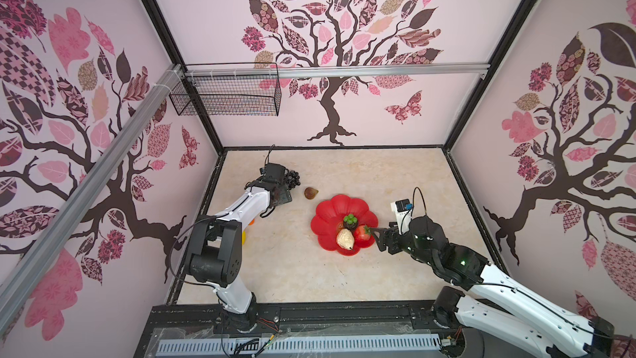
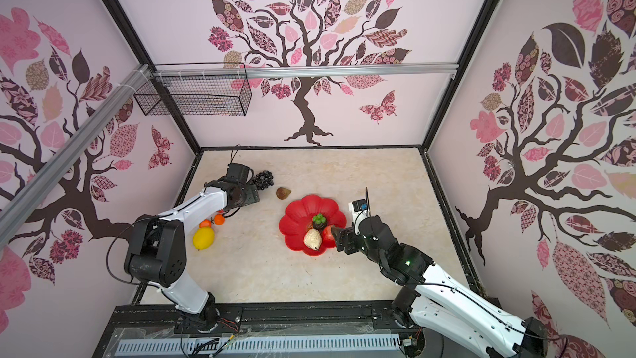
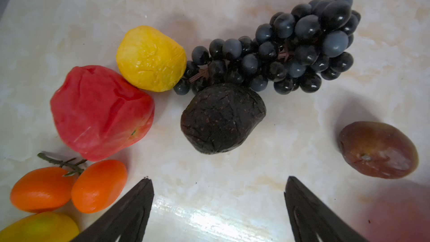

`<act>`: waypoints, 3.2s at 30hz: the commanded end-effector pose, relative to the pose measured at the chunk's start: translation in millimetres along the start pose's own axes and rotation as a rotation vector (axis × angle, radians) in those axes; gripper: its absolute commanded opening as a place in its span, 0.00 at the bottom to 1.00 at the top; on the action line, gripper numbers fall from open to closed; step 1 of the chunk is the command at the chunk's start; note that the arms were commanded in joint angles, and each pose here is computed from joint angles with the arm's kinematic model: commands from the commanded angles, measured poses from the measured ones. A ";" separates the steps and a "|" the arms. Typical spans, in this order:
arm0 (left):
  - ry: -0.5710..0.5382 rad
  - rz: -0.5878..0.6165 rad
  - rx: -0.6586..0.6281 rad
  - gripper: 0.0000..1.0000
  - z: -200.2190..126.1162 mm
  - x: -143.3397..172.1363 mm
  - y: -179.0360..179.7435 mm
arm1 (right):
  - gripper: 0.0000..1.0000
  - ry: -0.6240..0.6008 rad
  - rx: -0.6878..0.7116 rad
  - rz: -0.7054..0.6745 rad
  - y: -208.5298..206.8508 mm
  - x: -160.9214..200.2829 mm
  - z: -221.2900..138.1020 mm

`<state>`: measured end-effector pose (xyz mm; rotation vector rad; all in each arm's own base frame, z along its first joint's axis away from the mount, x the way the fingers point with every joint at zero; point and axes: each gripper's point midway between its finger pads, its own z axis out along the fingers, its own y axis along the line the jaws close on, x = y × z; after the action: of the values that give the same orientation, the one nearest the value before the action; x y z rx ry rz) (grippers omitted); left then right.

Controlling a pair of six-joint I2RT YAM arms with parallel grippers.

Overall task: Arrange fruit in a fruit bowl
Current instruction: Move the fruit to the top-left of the table, then pick up the fruit from the top-left of the table.

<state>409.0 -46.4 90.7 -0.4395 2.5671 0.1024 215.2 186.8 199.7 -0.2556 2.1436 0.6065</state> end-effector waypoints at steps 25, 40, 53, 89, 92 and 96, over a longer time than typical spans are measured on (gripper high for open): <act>0.097 -0.053 0.159 0.98 52.2 -31.6 -21.8 | 0.87 0.036 -0.001 0.005 0.4 9.2 5.5; 0.144 0.030 0.251 0.86 28.7 6.2 -54.0 | 0.89 0.052 -0.013 0.012 1.7 15.4 11.2; 0.149 0.059 0.189 0.83 31.9 19.8 -52.4 | 0.93 0.071 -0.024 0.017 3.7 20.3 15.4; 0.119 0.060 0.165 0.55 55.4 7.3 -56.1 | 0.92 0.077 -0.017 0.032 4.2 16.7 11.4; 0.091 0.039 0.217 0.53 44.3 8.6 -58.8 | 0.92 0.077 -0.018 0.038 5.3 15.4 12.0; 0.043 0.032 0.276 0.51 24.4 9.4 -63.3 | 0.92 0.079 -0.029 0.045 9.1 12.3 14.0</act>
<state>431.3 -96.5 41.8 -0.3091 2.6718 -0.1653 212.3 196.1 169.3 -0.2565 2.2452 0.6277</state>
